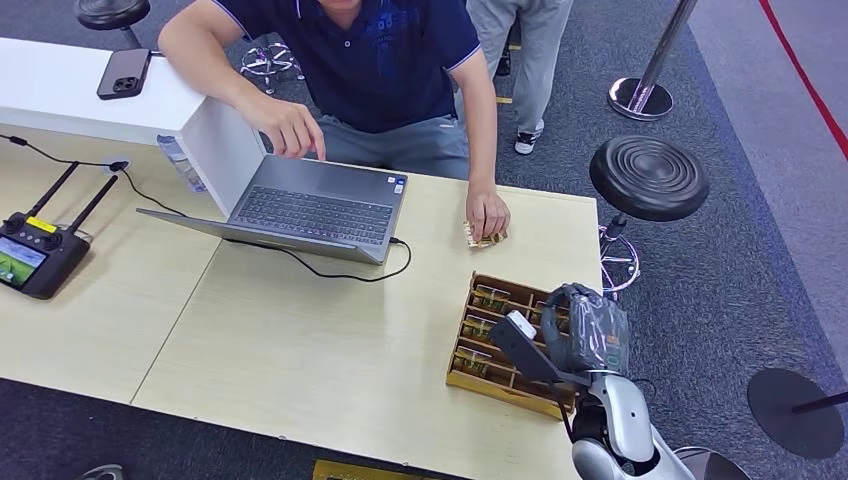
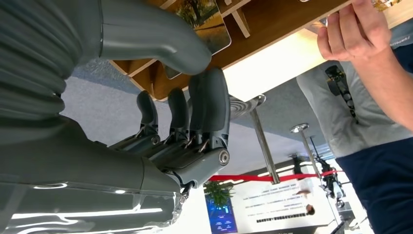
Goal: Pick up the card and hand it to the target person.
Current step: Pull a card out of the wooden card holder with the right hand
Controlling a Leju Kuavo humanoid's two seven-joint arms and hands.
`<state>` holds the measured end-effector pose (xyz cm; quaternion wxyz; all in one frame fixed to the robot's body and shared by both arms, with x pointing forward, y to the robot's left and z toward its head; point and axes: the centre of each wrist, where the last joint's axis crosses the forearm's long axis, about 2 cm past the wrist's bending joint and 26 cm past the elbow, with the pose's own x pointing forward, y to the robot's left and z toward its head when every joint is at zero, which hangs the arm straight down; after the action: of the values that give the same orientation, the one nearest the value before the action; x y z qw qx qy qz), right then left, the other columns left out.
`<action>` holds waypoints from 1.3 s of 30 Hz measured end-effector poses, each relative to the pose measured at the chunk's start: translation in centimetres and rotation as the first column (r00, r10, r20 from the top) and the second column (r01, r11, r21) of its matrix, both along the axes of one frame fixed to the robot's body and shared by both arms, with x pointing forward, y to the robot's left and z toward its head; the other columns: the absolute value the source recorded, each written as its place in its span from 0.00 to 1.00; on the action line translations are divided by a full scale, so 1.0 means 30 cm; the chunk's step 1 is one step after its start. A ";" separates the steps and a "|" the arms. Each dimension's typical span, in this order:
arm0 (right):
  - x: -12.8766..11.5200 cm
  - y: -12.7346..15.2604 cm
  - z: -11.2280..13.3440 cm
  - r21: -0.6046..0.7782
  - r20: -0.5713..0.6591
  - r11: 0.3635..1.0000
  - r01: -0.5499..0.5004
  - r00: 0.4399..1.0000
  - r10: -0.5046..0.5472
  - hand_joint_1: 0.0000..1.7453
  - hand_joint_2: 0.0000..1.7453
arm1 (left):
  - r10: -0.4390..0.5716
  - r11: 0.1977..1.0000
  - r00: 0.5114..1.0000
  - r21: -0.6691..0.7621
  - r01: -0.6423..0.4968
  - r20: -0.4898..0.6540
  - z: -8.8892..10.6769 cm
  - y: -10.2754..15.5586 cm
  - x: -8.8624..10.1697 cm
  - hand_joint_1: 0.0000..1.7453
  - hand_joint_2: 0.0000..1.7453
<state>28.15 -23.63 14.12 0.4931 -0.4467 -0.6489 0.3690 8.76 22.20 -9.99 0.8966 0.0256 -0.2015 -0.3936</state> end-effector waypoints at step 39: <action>0.014 0.011 -0.032 -0.020 -0.055 1.000 0.013 0.998 -0.014 0.61 1.00 | 0.000 1.000 1.000 -0.002 0.000 -0.001 0.000 -0.004 0.000 0.00 0.00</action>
<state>28.58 -23.32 13.15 0.5092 -0.4454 -0.6284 0.3841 8.75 22.07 -9.98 0.8966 0.0244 -0.2014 -0.3935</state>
